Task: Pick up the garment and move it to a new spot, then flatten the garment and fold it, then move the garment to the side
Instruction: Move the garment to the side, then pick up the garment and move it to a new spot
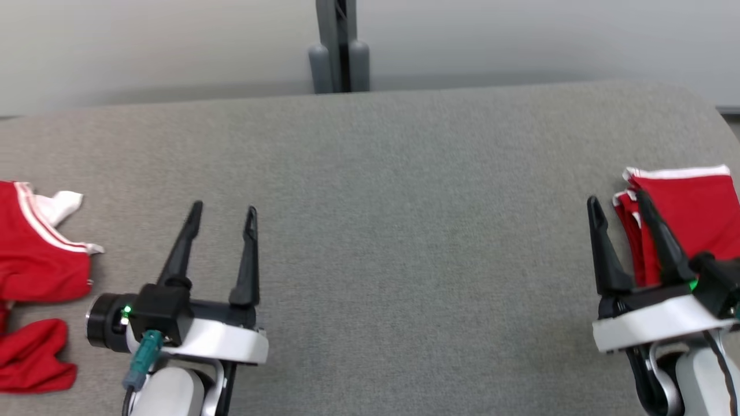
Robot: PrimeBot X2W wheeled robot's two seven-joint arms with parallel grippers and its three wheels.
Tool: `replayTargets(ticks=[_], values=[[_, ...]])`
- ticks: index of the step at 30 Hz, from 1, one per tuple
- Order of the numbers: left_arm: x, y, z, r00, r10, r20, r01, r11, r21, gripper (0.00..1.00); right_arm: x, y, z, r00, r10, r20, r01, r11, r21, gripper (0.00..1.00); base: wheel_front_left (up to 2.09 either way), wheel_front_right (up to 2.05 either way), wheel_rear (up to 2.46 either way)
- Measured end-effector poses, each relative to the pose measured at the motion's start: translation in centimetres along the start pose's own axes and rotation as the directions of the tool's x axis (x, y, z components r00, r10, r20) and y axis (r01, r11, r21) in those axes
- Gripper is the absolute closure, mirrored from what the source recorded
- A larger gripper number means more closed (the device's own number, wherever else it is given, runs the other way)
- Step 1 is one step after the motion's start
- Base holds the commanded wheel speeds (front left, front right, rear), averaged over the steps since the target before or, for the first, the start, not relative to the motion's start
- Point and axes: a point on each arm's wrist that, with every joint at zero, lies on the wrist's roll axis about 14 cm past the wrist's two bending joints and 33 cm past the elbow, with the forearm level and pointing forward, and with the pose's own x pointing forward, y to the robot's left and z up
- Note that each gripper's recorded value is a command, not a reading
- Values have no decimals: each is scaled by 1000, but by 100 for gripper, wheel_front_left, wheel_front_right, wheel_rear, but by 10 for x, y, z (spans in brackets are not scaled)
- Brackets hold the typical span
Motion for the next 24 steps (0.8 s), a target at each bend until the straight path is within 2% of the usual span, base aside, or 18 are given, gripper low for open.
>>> replayTargets(ticks=[7,15,24], values=[[-28,7,5,999,36,-18,-35,999,13,0,-25,14,-1,999,-2,-44,3,1000,21,0,0,0,0],[-51,14,0,995,69,-65,-67,997,27,0,-55,9,-5,995,-45,-94,47,999,21,0,0,0,0],[-61,24,-5,990,92,-106,-87,995,48,0,-61,11,1,995,-48,-88,50,999,19,0,0,0,0]])
